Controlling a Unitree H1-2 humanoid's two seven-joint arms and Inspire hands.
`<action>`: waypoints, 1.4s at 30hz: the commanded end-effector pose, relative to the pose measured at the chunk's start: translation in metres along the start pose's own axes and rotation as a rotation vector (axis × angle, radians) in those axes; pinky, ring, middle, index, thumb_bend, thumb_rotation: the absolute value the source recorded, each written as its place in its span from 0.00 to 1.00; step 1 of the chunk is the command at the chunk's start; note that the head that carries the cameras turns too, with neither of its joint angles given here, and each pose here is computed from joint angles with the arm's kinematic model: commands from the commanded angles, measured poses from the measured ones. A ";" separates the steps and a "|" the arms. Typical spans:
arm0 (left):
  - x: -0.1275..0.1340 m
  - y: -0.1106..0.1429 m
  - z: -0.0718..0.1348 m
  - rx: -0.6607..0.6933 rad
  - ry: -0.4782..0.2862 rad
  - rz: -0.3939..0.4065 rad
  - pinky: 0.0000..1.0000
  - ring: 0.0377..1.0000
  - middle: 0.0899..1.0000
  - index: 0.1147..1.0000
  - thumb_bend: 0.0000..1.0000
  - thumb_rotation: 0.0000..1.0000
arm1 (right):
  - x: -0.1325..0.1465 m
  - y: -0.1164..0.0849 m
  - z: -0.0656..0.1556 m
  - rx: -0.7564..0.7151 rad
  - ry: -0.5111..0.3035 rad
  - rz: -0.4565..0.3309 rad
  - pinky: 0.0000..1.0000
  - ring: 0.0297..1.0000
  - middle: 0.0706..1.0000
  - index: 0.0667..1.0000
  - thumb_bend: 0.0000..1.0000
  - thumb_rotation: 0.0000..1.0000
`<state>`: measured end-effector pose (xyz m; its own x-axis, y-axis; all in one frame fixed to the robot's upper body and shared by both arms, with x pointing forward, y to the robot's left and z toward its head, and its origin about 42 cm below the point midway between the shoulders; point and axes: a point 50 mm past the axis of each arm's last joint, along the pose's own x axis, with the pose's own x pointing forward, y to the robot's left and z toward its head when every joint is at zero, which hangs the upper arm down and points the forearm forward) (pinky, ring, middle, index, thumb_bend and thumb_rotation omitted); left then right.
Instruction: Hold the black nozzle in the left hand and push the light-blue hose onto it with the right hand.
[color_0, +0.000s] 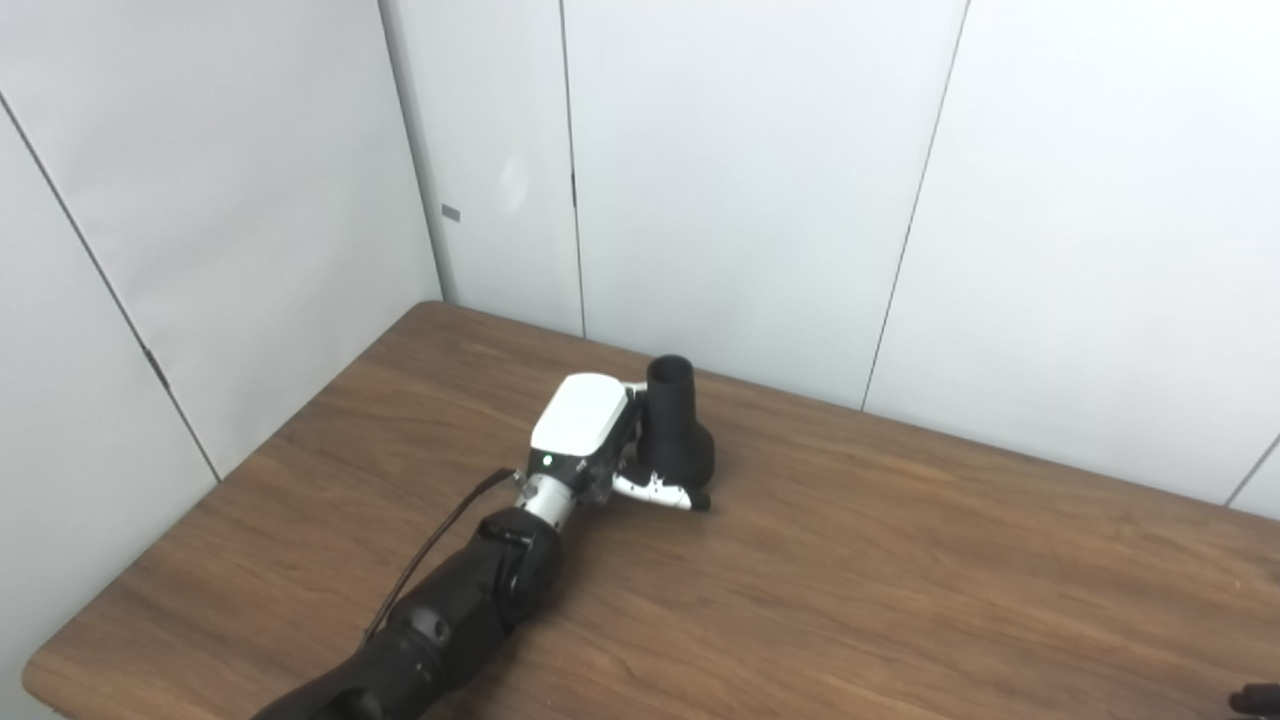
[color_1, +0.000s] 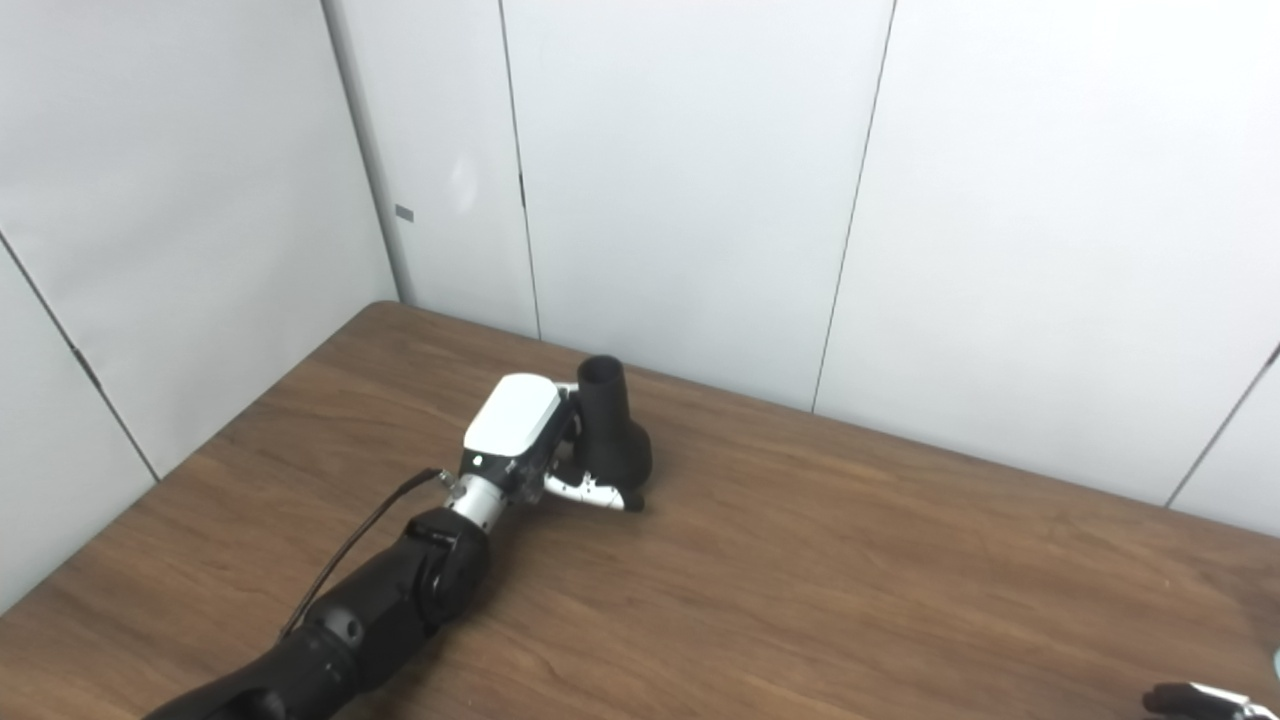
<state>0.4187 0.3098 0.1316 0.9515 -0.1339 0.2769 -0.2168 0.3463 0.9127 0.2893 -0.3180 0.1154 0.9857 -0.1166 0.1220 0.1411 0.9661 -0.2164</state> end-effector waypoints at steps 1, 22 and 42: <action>-0.029 -0.027 0.001 -0.056 0.028 -0.058 0.37 0.41 0.44 0.43 0.50 0.00 | 0.000 -0.007 0.003 -0.024 -0.005 -0.007 0.40 0.53 0.55 0.51 0.78 0.68; -0.042 -0.017 0.024 -0.120 -0.106 -0.082 0.23 0.33 0.42 0.47 0.49 0.00 | -0.008 0.012 0.013 -0.020 -0.033 -0.003 0.43 0.54 0.56 0.54 0.54 0.58; -0.062 0.000 0.078 -0.142 -0.318 -0.163 0.08 0.09 0.42 0.41 0.52 0.00 | -0.016 0.034 0.058 -0.016 -0.104 -0.024 0.54 0.61 0.61 0.61 0.28 0.10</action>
<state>0.3451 0.2590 0.1322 0.8882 -0.4098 0.2078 -0.0219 0.4139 0.9101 0.2696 -0.2663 0.1436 0.9833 -0.1050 0.1484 0.1374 0.9639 -0.2281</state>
